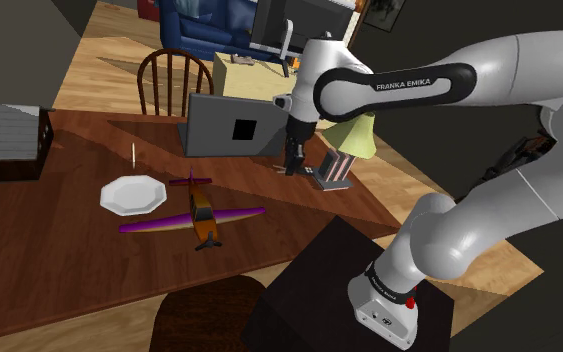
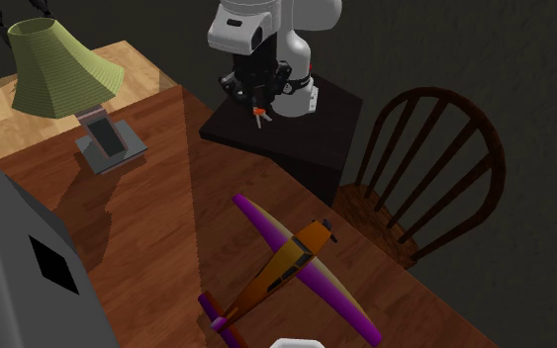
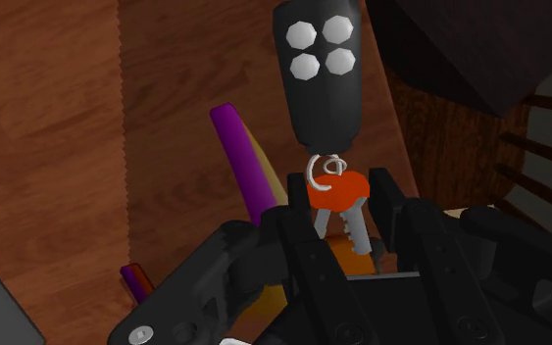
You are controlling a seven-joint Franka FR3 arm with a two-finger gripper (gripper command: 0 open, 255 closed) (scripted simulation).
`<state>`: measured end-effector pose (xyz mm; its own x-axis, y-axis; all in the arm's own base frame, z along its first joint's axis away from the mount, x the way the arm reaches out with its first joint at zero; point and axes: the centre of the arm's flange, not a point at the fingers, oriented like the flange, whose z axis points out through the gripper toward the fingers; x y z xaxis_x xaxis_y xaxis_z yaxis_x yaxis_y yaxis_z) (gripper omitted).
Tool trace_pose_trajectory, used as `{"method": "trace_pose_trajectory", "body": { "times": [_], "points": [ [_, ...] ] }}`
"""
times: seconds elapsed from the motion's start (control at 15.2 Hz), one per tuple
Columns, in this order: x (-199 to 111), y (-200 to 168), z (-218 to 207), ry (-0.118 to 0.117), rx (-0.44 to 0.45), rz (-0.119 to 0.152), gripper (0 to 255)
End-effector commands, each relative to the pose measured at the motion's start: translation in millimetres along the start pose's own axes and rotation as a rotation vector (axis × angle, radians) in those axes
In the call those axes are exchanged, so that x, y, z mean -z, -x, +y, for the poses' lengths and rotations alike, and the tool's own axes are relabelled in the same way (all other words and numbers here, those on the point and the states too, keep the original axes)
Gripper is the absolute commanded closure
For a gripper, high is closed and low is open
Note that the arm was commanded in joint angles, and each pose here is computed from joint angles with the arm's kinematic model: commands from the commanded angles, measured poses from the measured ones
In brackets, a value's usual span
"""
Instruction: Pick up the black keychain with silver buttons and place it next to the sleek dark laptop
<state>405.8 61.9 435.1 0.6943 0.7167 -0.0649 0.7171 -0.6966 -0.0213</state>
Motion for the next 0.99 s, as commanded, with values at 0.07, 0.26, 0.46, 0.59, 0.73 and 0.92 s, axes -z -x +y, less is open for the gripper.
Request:
{"method": "trace_pose_trajectory", "body": {
  "times": [0.07, 0.26, 0.46, 0.59, 0.73, 0.92],
  "points": [
    [17, 2, -2, 0.0, 0.0, 0.0, 255],
    [32, 3, -2, 0.0, 0.0, 0.0, 255],
    [48, 4, -3, 0.0, 0.0, 0.0, 255],
    [59, 5, -3, 0.0, 0.0, 0.0, 255],
    [69, 5, -3, 0.0, 0.0, 0.0, 255],
    [81, 6, -3, 0.0, 0.0, 0.0, 255]
  ]
}}
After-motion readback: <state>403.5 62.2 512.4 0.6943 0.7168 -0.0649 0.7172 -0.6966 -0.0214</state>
